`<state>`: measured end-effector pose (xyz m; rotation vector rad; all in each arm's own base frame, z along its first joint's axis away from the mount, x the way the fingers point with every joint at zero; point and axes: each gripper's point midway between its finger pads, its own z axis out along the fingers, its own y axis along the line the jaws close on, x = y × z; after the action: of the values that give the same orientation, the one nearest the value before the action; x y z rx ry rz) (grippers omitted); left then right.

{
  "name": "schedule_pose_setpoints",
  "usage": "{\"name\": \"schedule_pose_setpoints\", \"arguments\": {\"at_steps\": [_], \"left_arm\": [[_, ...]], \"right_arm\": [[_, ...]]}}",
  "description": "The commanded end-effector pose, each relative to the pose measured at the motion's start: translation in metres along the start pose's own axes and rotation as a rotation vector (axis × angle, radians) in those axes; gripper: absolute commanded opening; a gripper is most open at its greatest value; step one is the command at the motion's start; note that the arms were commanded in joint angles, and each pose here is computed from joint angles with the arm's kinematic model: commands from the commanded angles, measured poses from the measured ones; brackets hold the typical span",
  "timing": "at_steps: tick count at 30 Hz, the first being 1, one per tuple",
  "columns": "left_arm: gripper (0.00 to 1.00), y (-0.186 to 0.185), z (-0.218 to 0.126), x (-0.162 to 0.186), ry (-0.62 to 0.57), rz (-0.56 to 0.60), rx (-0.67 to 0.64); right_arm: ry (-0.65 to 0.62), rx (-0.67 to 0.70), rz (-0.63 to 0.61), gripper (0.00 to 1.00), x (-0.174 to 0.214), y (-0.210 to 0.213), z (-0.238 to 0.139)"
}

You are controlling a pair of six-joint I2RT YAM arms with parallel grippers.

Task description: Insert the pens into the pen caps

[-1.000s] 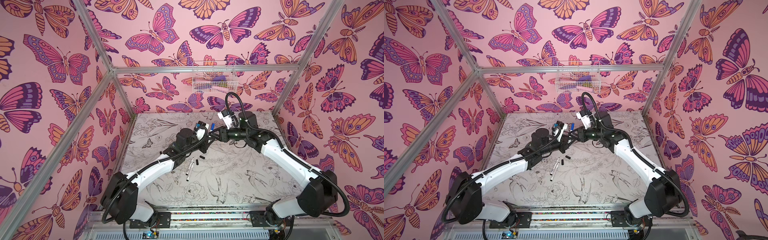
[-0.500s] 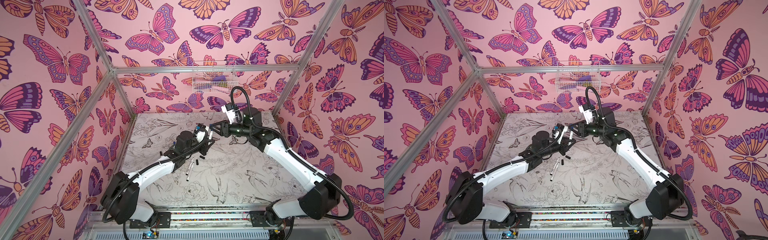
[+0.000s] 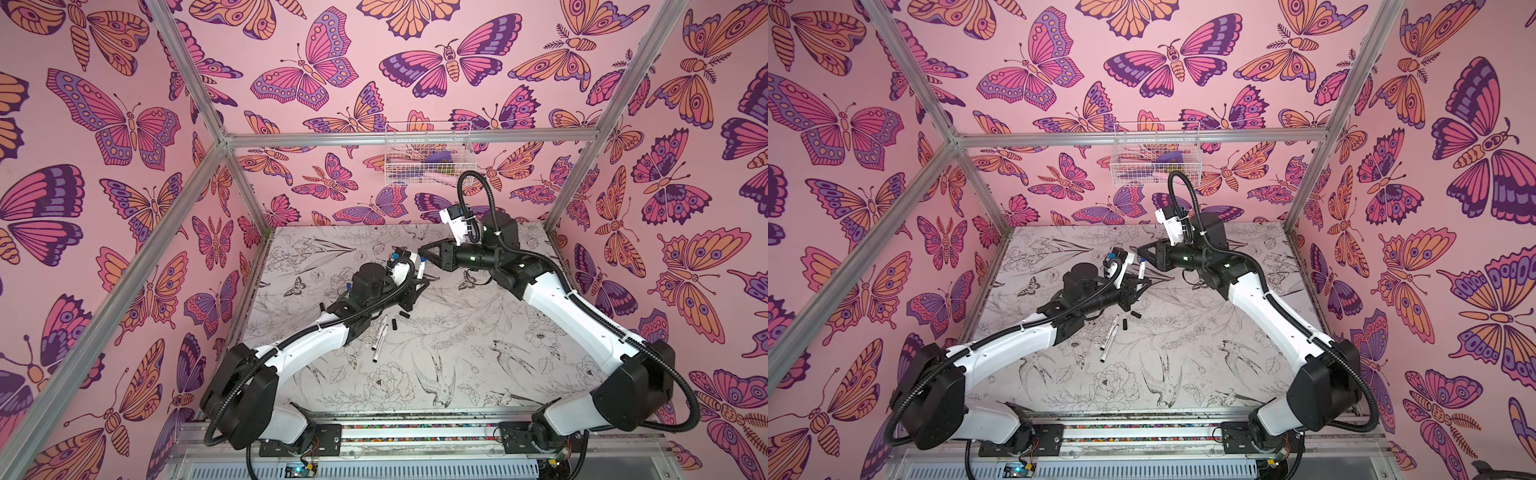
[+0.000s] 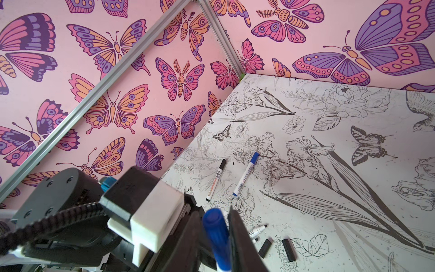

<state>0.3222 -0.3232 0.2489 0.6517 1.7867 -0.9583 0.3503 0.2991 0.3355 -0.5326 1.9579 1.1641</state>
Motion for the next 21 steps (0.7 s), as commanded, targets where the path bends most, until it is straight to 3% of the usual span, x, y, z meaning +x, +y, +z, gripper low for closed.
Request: {"name": "schedule_pose_setpoints", "arguments": {"at_steps": [1,21], "left_arm": [[0.00,-0.007,-0.004,-0.012,-0.046,0.021,0.013],[0.00,-0.004,-0.002,-0.031,-0.093,0.039,-0.010]], "right_arm": [[-0.021,0.012,-0.008,0.17,-0.006,-0.003,-0.002],[0.015,-0.016,-0.033,0.09,0.015,0.008,-0.017]]}}
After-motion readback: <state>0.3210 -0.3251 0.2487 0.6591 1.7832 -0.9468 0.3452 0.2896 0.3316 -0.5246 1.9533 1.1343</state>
